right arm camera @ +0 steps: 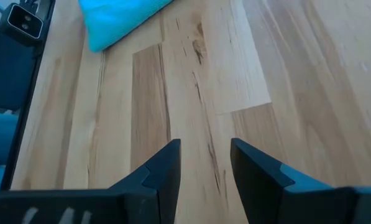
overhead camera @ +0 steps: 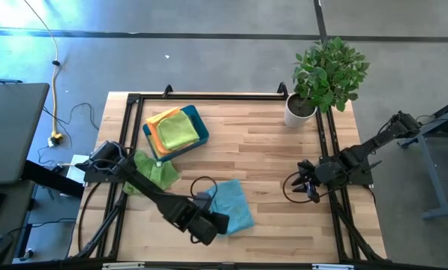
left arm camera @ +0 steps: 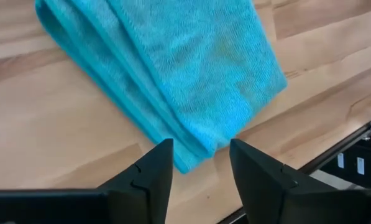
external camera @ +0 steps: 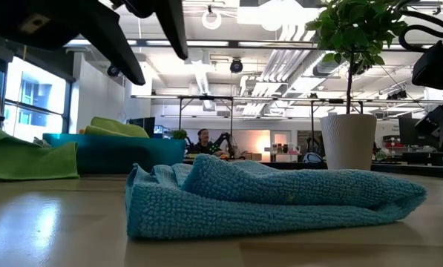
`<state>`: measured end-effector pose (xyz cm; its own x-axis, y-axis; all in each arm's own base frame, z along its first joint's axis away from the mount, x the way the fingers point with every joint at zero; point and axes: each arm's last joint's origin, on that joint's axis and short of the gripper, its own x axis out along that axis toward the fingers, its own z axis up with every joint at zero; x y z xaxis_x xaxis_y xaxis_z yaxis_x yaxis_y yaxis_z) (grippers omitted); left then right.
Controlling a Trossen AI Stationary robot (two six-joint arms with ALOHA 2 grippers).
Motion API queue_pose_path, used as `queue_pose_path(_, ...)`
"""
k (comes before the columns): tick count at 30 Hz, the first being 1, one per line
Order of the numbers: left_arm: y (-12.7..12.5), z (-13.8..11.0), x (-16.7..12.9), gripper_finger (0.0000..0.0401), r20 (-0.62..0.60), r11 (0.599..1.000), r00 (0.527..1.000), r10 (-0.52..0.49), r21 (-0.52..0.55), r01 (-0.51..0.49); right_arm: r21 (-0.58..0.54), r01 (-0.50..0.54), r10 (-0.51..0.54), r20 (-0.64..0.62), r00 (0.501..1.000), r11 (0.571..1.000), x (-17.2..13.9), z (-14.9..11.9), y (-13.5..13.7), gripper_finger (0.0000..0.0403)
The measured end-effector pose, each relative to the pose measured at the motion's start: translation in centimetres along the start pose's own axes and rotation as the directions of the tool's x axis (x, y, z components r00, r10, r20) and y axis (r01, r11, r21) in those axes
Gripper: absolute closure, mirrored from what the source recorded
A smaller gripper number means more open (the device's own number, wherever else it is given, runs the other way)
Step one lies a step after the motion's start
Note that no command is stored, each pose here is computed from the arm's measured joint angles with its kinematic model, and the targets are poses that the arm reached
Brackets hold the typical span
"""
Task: Fold microfiber towels
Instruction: Put the folded blue microfiber cloth into the bin
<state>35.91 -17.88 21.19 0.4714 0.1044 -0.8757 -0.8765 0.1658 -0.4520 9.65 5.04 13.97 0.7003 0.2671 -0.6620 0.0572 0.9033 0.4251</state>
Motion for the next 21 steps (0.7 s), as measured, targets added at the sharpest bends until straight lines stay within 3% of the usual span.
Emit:
queue_pose_path(8,0.1,0.4,0.8,0.0216,0.013,1.0,1.0,0.029,0.006,-0.029,-0.004,-0.001,0.001,-0.001,1.0,1.0,0.0,0.0,0.0,0.0269)
queue_pose_path(10,0.7,0.3,1.1,0.0202,0.025,0.996,0.996,0.085,-0.001,-0.085,-0.006,-0.001,0.001,-0.001,1.0,1.0,0.0,0.0,0.0,0.027)
queue_pose_path(15,1.4,0.0,2.5,0.0157,0.055,0.987,0.987,0.154,-0.06,-0.15,-0.002,-0.004,0.004,0.001,1.0,1.0,0.0,0.0,0.0,0.0269)
queue_pose_path(21,1.6,-0.1,5.3,0.0134,0.14,0.98,0.979,0.147,-0.156,-0.124,-0.001,-0.005,0.005,-0.004,1.0,1.0,0.0,0.0,0.0,0.0269)
